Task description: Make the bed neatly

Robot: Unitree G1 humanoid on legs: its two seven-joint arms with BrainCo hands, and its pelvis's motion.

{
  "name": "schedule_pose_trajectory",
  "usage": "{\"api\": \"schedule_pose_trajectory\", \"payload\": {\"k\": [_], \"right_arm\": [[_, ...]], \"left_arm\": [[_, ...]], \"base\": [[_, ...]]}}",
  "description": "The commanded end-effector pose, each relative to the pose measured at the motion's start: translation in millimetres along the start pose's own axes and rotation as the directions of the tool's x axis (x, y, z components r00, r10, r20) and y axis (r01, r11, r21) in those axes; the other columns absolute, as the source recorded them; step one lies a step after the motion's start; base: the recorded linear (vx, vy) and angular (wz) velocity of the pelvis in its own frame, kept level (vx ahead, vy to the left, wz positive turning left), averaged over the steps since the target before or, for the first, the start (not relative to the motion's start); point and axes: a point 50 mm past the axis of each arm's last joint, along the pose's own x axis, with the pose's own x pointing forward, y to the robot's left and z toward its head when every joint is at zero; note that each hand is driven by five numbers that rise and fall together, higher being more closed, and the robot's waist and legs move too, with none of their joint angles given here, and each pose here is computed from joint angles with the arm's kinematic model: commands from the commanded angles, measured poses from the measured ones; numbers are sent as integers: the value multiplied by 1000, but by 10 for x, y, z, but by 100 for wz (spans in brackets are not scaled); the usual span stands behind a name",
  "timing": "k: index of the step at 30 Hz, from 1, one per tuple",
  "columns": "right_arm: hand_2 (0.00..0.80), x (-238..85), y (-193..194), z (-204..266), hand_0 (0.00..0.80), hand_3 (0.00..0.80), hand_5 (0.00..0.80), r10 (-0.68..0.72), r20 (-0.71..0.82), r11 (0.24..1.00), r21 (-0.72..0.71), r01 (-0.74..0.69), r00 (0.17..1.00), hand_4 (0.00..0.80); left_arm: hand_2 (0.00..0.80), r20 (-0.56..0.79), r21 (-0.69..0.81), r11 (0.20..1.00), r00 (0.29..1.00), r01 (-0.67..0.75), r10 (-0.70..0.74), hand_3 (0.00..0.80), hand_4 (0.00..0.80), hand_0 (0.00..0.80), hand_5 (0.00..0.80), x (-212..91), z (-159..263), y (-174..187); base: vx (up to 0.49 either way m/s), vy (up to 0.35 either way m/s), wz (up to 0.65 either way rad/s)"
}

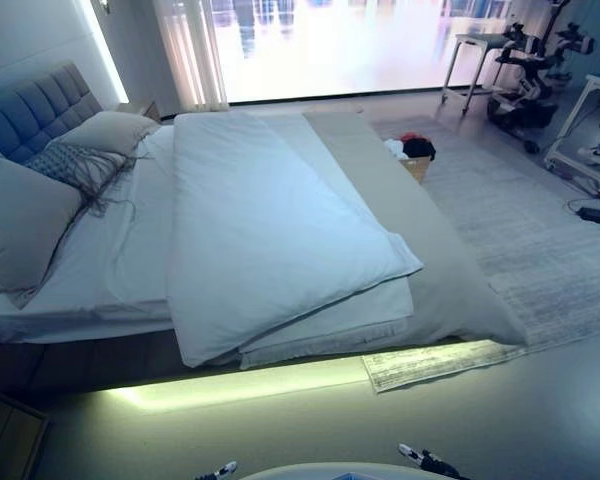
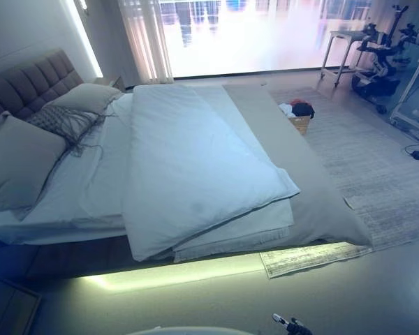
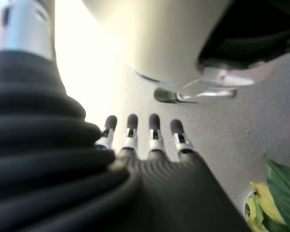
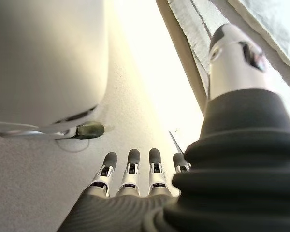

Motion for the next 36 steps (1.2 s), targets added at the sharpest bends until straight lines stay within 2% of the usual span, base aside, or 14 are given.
{"api": "schedule_pose_trajectory", "payload": {"k": [1,7,14,17,20,25,28,32,36], "right_arm": [[0,60,217,327,0,0,0,-11,115,1000,-27,14,993,0],[0,68,238,369,0,0,0,-28,111,995,-90,39,993,0],[0,68,186,293,0,0,0,-85,58,994,-60,89,995,0],[0,67,150,278,0,0,0,-132,40,985,-104,136,990,0],[0,74,166,312,0,0,0,-117,22,974,-192,119,993,0],[0,68,61,414,0,0,0,-158,49,928,-335,165,986,0],[0,60,-26,462,0,0,0,-183,60,934,-300,193,981,0],[0,46,-113,425,0,0,0,-220,48,936,-271,225,974,0],[0,39,-122,309,0,0,0,-196,18,951,-242,194,980,0]], "left_arm": [[0,10,-41,999,1000,-8,8,0,0,0,0,12,123,-66],[0,34,-51,999,999,-21,22,0,0,0,0,9,194,-55],[0,-2,-46,997,998,-57,57,0,0,0,0,5,141,4],[0,-40,-159,985,997,-70,64,0,0,0,0,3,66,20],[0,-75,-283,953,993,-113,96,0,0,0,0,0,28,40],[0,-77,-334,939,995,-81,58,0,0,0,0,4,-2,0],[0,-74,-318,945,996,-78,57,0,0,0,0,3,19,7],[0,-89,-310,945,993,-102,78,0,0,0,0,-3,-95,60],[0,-91,-260,957,990,-129,109,0,0,0,0,-22,-119,186]], "base": [[47,-18,-1],[35,-30,-4],[81,-69,0],[72,-111,-3],[20,-158,-9],[159,87,-23],[408,218,-35],[474,248,38],[578,346,-27]]}}
